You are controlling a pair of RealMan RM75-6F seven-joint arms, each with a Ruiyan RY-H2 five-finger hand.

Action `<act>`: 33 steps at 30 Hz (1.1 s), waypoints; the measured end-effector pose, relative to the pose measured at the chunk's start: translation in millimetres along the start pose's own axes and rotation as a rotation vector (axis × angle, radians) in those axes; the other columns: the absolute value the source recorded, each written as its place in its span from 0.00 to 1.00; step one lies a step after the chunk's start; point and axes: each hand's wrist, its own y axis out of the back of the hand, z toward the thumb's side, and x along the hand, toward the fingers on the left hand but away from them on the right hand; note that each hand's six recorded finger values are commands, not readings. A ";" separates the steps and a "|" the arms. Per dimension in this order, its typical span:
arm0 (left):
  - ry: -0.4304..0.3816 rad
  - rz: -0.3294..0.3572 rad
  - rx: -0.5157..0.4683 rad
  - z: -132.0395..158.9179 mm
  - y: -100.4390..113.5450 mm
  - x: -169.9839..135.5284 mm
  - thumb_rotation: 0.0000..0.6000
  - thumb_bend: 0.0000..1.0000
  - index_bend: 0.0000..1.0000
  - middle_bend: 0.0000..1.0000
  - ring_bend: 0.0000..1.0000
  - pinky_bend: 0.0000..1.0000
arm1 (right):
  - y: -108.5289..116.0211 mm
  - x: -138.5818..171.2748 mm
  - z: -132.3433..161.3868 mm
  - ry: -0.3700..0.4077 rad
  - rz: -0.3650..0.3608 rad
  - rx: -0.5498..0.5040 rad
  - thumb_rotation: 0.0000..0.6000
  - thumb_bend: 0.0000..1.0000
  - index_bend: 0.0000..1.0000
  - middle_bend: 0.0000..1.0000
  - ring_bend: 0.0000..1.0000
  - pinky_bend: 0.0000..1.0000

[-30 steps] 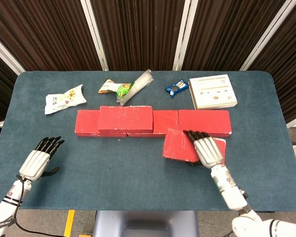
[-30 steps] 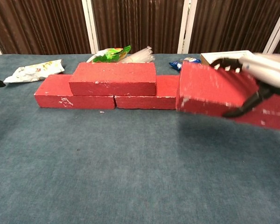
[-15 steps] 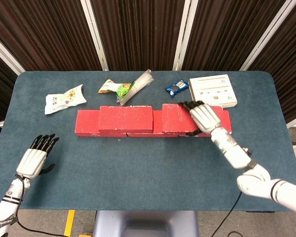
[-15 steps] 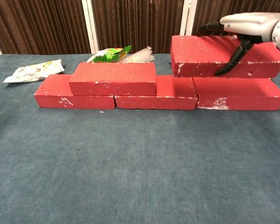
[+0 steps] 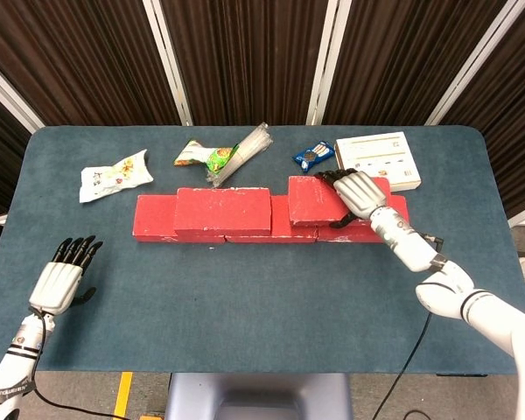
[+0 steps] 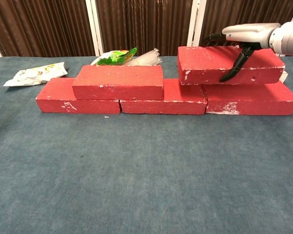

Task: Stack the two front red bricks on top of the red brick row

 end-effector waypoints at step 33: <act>-0.001 -0.028 -0.025 -4.2 -4.5 2.8 1.00 0.28 0.00 0.00 0.00 0.04 | -30.4 -24.0 19.3 0.012 0.105 -0.081 1.00 0.17 0.08 0.33 0.15 0.47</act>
